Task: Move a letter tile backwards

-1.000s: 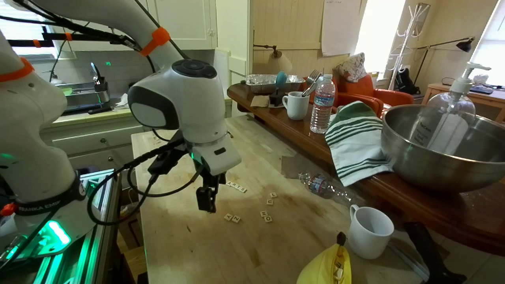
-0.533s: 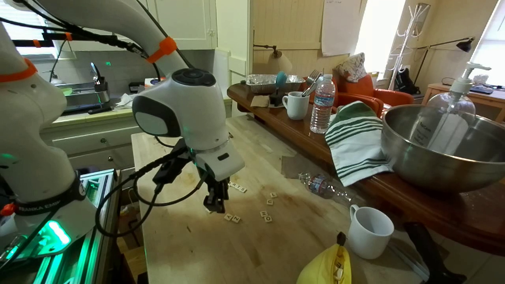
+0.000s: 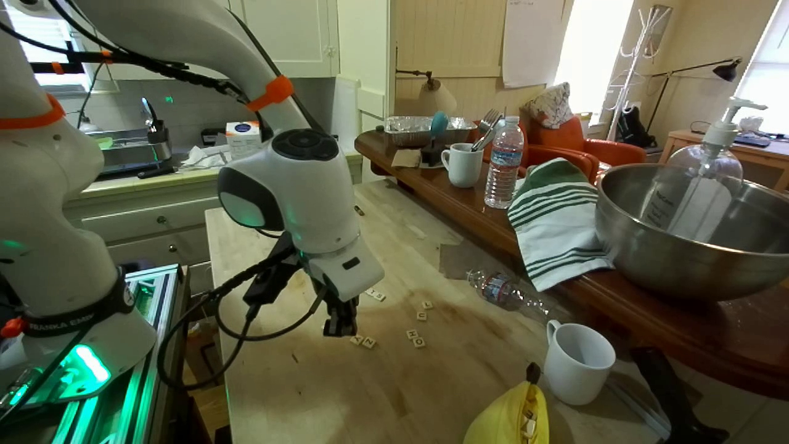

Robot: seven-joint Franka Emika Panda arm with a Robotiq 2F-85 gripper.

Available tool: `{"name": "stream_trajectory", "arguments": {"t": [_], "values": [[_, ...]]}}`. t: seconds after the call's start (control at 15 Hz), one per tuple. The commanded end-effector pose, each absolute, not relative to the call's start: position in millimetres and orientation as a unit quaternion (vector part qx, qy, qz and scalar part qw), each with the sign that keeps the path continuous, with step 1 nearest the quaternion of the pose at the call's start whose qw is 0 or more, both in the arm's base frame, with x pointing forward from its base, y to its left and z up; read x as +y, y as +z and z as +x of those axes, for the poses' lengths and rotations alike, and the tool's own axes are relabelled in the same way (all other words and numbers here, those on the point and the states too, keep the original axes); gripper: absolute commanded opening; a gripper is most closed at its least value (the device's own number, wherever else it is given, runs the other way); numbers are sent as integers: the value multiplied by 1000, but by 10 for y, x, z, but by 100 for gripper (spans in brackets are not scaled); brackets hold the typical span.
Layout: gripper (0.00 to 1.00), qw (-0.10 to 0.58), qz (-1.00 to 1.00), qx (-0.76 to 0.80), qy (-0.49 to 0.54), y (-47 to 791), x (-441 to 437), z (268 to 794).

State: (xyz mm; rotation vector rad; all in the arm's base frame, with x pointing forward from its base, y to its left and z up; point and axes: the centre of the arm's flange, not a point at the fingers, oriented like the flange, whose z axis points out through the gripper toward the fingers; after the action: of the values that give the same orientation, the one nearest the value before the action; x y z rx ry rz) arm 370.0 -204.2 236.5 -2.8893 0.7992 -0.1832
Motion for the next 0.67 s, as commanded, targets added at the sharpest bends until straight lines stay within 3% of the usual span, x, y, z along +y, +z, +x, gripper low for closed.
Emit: {"name": "stream_trajectory", "arguments": {"t": [0.0,0.6], "values": [[0,64,-960,264,-71,2173,-2090,3770],[0,63,-962,256,-70,2015,-2088,3868]]}}
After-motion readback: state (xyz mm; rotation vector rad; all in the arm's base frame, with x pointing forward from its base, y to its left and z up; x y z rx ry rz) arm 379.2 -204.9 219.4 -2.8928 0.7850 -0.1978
